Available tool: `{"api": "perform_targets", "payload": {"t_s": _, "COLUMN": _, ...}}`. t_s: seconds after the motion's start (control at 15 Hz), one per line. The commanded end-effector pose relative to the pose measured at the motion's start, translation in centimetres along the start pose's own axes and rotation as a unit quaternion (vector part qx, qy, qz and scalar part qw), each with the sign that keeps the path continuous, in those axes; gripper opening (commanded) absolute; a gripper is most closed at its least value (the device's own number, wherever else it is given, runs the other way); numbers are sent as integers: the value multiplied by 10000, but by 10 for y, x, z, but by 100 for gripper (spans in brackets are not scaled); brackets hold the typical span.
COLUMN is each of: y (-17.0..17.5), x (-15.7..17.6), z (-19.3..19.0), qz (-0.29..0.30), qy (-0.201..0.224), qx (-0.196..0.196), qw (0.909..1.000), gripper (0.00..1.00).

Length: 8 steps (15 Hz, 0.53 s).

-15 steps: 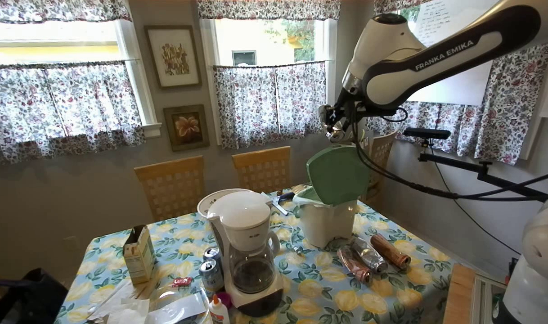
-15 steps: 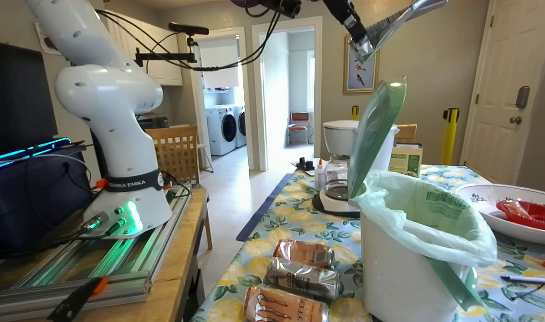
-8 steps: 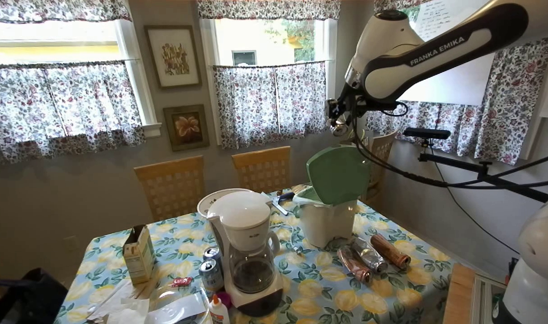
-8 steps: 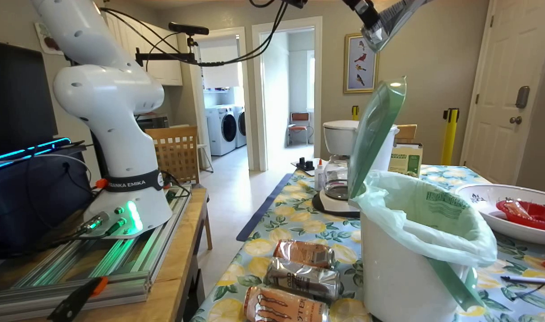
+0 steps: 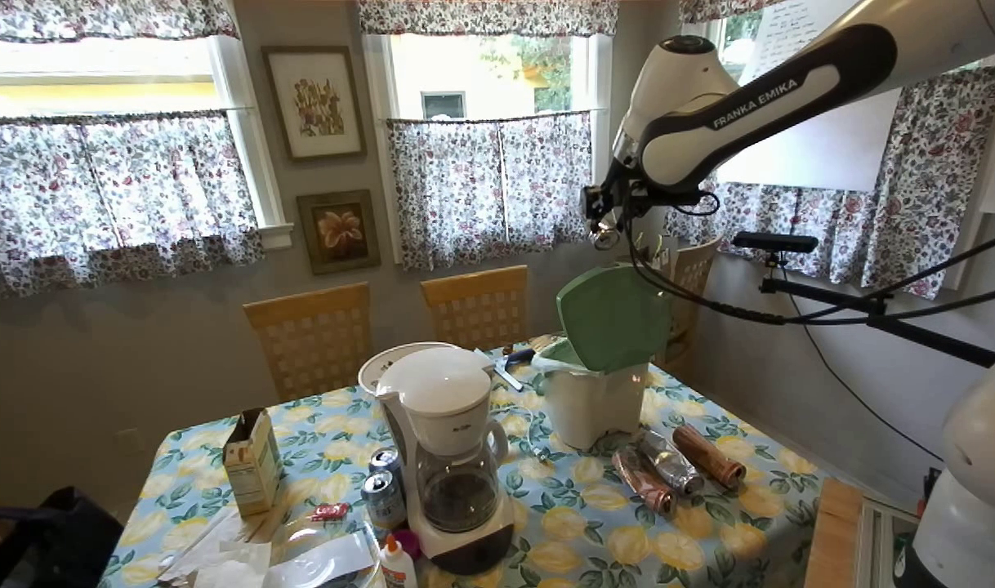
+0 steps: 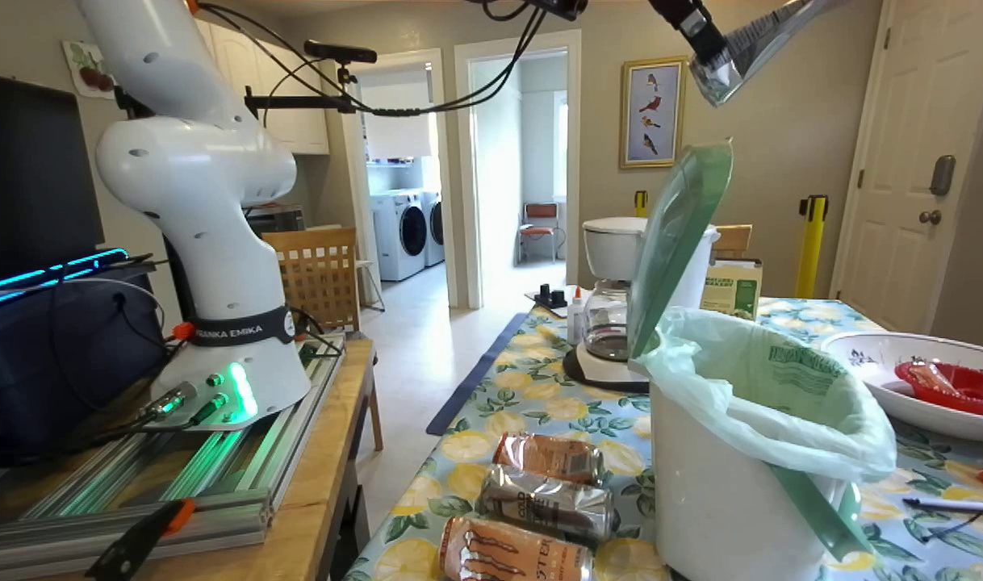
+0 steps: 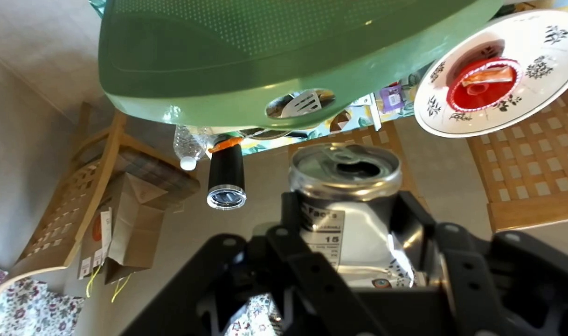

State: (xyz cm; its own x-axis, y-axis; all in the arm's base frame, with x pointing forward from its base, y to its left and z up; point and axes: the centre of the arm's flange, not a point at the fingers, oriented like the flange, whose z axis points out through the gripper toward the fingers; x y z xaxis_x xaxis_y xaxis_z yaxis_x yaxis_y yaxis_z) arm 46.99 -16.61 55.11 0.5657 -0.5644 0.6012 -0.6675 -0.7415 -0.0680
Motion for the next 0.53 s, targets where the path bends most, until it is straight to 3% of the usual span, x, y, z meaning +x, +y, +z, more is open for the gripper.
{"api": "perform_targets", "payload": {"t_s": 0.0, "y": -3, "x": 19, "z": 11, "qz": 105, "qy": 72, "qx": 89, "qw": 9999, "gripper": 28}}
{"api": "perform_targets", "payload": {"t_s": 0.47, "y": 4, "x": 27, "z": 31, "qz": 237, "qy": 24, "qx": 33, "qw": 9997, "gripper": 28}}
